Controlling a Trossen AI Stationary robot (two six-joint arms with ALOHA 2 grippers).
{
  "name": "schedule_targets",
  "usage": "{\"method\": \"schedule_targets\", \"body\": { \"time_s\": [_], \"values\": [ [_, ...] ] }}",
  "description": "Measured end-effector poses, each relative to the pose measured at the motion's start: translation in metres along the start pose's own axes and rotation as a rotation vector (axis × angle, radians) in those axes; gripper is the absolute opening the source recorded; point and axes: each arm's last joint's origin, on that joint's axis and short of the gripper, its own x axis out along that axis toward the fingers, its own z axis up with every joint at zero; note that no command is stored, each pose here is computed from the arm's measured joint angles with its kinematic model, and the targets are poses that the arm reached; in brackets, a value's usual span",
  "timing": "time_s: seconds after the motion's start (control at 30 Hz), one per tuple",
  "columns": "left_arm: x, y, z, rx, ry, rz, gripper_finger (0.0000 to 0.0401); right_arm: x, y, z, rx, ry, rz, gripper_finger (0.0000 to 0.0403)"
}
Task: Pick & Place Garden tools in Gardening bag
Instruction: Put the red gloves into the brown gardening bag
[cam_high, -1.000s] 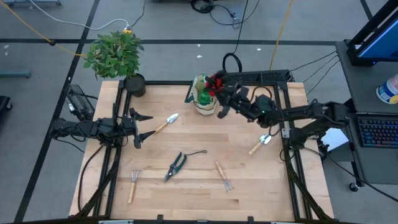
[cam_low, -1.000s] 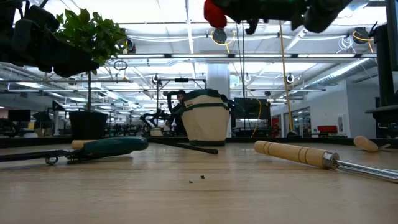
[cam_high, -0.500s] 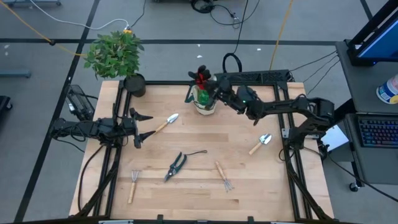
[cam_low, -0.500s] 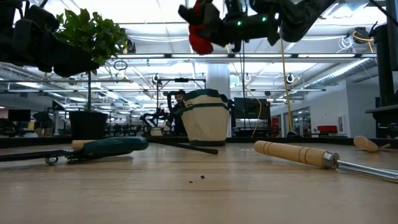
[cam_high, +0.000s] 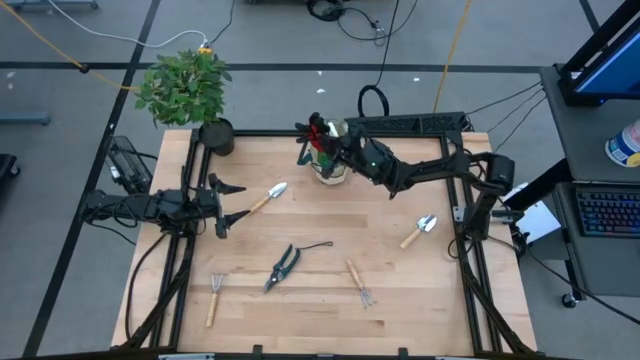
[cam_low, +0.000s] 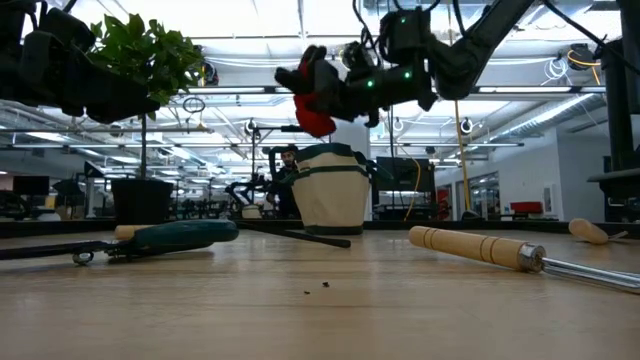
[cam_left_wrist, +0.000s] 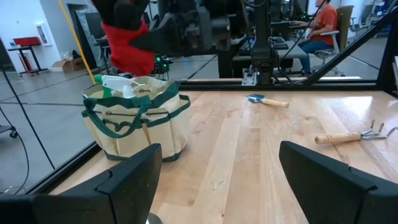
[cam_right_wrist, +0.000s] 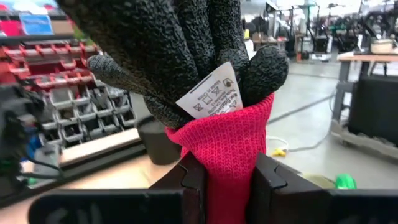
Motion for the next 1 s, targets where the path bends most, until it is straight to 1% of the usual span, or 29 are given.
{"method": "schedule_targets", "body": {
  "time_s": [0.07, 0.23, 0.5, 0.6, 0.87, 1.0],
  "values": [
    [0.000, 0.000, 0.000, 0.000, 0.000, 0.000, 0.0333, 0.002, -0.003, -0.005, 0.003, 0.012, -0.009, 0.0050],
    [0.000, 0.000, 0.000, 0.000, 0.000, 0.000, 0.0333, 0.004, -0.009, -0.007, 0.068, 0.028, -0.026, 0.0050],
    [0.000, 0.000, 0.000, -0.001, 0.000, 0.000, 0.0333, 0.003, -0.009, -0.011, 0.062, 0.060, -0.029, 0.0050],
    [0.000, 0.000, 0.000, -0.001, 0.000, 0.000, 0.0333, 0.003, -0.009, -0.014, 0.071, 0.098, -0.036, 0.0058],
    [0.000, 0.000, 0.000, -0.003, 0.000, 0.000, 0.0333, 0.003, -0.009, -0.015, 0.082, 0.098, -0.037, 0.0083],
    [0.000, 0.000, 0.000, -0.003, 0.000, 0.000, 0.0333, 0.003, -0.009, -0.015, 0.126, 0.097, -0.038, 0.0085]
  ]
}}
